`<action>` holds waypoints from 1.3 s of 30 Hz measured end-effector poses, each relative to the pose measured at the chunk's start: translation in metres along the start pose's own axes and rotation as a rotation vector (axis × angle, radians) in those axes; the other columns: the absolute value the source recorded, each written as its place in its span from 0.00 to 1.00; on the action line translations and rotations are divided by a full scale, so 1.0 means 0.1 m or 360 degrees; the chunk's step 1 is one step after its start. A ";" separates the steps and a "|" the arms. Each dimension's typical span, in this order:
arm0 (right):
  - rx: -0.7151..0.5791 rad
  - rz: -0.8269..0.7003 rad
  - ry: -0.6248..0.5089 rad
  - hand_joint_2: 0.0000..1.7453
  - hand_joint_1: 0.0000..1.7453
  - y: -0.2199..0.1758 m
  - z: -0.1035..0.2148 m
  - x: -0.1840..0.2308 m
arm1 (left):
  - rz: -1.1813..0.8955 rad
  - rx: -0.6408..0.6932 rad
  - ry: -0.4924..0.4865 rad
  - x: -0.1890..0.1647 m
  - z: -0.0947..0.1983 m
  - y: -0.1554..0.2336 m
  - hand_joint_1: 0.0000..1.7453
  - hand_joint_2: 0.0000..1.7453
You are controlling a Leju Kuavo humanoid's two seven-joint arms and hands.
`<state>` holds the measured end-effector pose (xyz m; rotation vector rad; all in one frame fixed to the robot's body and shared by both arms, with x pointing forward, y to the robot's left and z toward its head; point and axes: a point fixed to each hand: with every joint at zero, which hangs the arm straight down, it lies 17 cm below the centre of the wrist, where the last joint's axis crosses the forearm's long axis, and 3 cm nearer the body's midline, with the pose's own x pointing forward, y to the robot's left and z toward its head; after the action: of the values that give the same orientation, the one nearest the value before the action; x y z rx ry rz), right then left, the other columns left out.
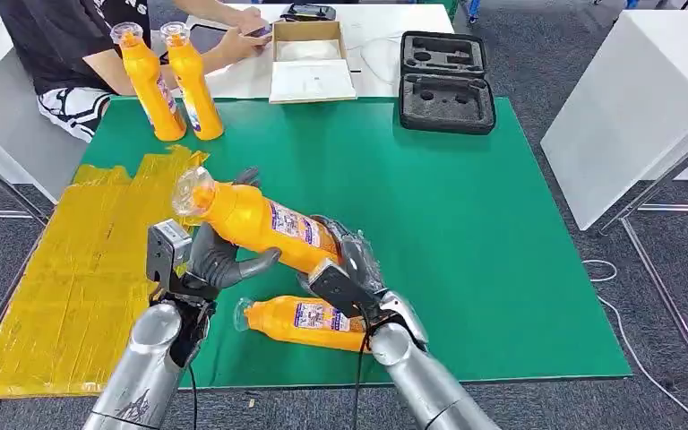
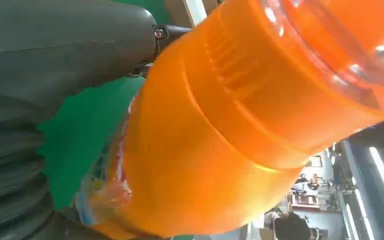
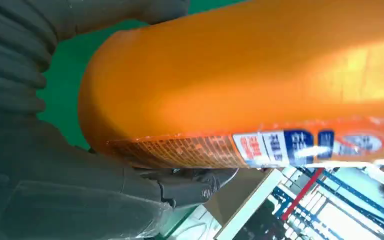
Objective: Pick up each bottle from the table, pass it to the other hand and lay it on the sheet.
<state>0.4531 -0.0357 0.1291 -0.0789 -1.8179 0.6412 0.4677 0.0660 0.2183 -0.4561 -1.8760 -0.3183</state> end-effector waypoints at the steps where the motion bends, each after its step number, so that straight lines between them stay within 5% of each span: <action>1: 0.0014 0.0013 -0.0002 1.00 1.00 0.04 0.00 0.00 | 0.0001 0.0002 0.0000 0.00 0.00 0.00 0.00 1.00; 8: 0.0131 0.0088 -0.0007 1.00 1.00 0.32 0.02 0.03 | 0.0023 0.0015 0.0012 -0.03 0.03 0.02 0.01 1.00; 9: 0.0146 0.0102 -0.0013 1.00 1.00 0.35 0.02 0.03 | 0.0027 0.0018 0.0014 -0.04 0.04 0.02 0.87 1.00; 10: 0.0156 0.0109 -0.0014 1.00 1.00 0.37 0.02 0.03 | 0.0031 0.0019 0.0016 -0.04 0.05 0.02 1.00 1.00; 34: 0.0188 0.0109 -0.0003 1.00 1.00 0.48 0.06 0.00 | 0.0053 0.0047 0.0016 -0.06 0.06 0.06 1.00 1.00; 35: 0.0187 0.0108 -0.0003 1.00 0.84 0.48 0.06 0.00 | 0.0055 0.0051 0.0016 -0.06 0.06 0.06 1.00 1.00; 36: 0.0187 0.0108 -0.0003 1.00 0.13 0.48 0.06 0.00 | 0.0056 0.0054 0.0014 -0.06 0.06 0.06 1.00 1.00; 37: 0.0183 0.0108 -0.0003 1.00 0.00 0.48 0.05 0.00 | 0.0057 0.0060 0.0012 -0.06 0.06 0.07 1.00 1.00; 39: 0.0165 0.0107 -0.0012 1.00 0.00 0.46 0.05 0.02 | 0.0057 0.0080 0.0008 -0.05 0.05 0.10 1.00 1.00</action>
<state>0.4360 0.0017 0.1086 -0.0685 -1.7921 0.7835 0.4693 0.0765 0.2114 -0.4540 -1.8649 -0.2479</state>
